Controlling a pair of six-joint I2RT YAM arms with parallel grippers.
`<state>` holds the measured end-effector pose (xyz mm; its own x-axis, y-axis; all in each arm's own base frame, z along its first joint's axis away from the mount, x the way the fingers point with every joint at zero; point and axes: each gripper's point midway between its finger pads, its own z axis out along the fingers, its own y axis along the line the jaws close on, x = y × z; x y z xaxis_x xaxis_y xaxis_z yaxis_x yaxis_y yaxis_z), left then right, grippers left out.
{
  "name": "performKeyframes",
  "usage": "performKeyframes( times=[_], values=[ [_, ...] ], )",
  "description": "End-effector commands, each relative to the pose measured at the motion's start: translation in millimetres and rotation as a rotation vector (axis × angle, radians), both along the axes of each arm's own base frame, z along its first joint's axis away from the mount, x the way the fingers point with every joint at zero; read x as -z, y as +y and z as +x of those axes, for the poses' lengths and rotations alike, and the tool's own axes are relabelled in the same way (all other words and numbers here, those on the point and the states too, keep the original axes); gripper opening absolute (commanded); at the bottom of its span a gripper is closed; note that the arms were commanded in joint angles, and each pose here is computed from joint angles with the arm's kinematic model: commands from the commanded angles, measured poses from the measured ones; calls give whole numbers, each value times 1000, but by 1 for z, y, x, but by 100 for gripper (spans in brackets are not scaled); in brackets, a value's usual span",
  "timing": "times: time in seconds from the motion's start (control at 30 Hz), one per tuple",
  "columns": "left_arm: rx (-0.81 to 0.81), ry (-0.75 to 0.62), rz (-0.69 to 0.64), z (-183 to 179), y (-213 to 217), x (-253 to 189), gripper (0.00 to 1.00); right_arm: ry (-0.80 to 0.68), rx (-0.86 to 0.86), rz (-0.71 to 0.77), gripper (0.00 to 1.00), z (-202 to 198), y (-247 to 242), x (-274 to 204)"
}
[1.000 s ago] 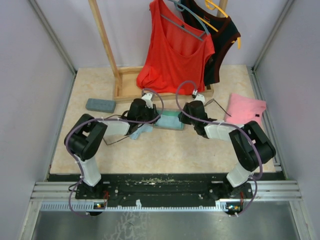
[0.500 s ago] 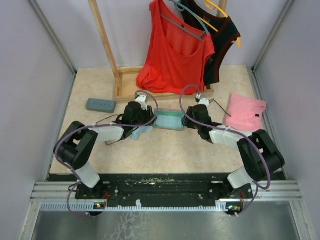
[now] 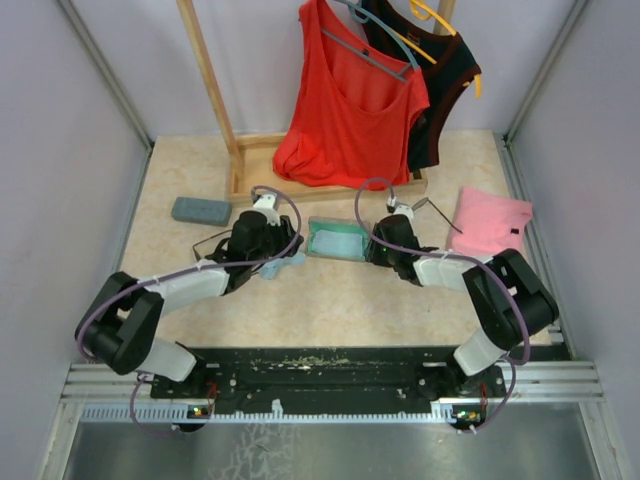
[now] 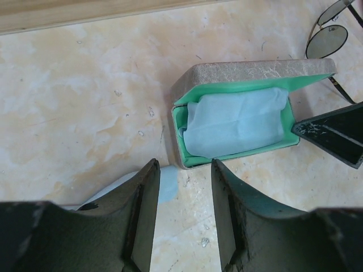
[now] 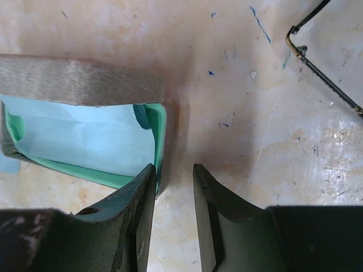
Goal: Organize the sunglasses
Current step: Adjust the sunglasses case at the center of the board.
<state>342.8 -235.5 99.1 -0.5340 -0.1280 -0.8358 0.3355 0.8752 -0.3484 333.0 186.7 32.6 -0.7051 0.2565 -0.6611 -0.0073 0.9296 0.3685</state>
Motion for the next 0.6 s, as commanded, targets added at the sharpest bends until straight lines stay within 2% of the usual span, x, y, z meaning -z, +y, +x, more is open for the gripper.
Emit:
performKeyframes(
  times=[0.0, 0.17, 0.37, 0.57],
  values=[
    [-53, -6, 4, -3, 14, -8, 47, -40, -8, 4, 32, 20, 6, -13],
    [-78, -5, 12, -7, 22, -11, 47, -26, -14, -27, 24, 21, 4, -8],
    [-183, 36, 58, -10, 43, -6, 46, -25, 8, -86, 8, 18, -9, -10],
    [-275, 65, 112, -17, 66, 0, 48, -21, 20, -120, 2, 7, -20, -13]
  ],
)
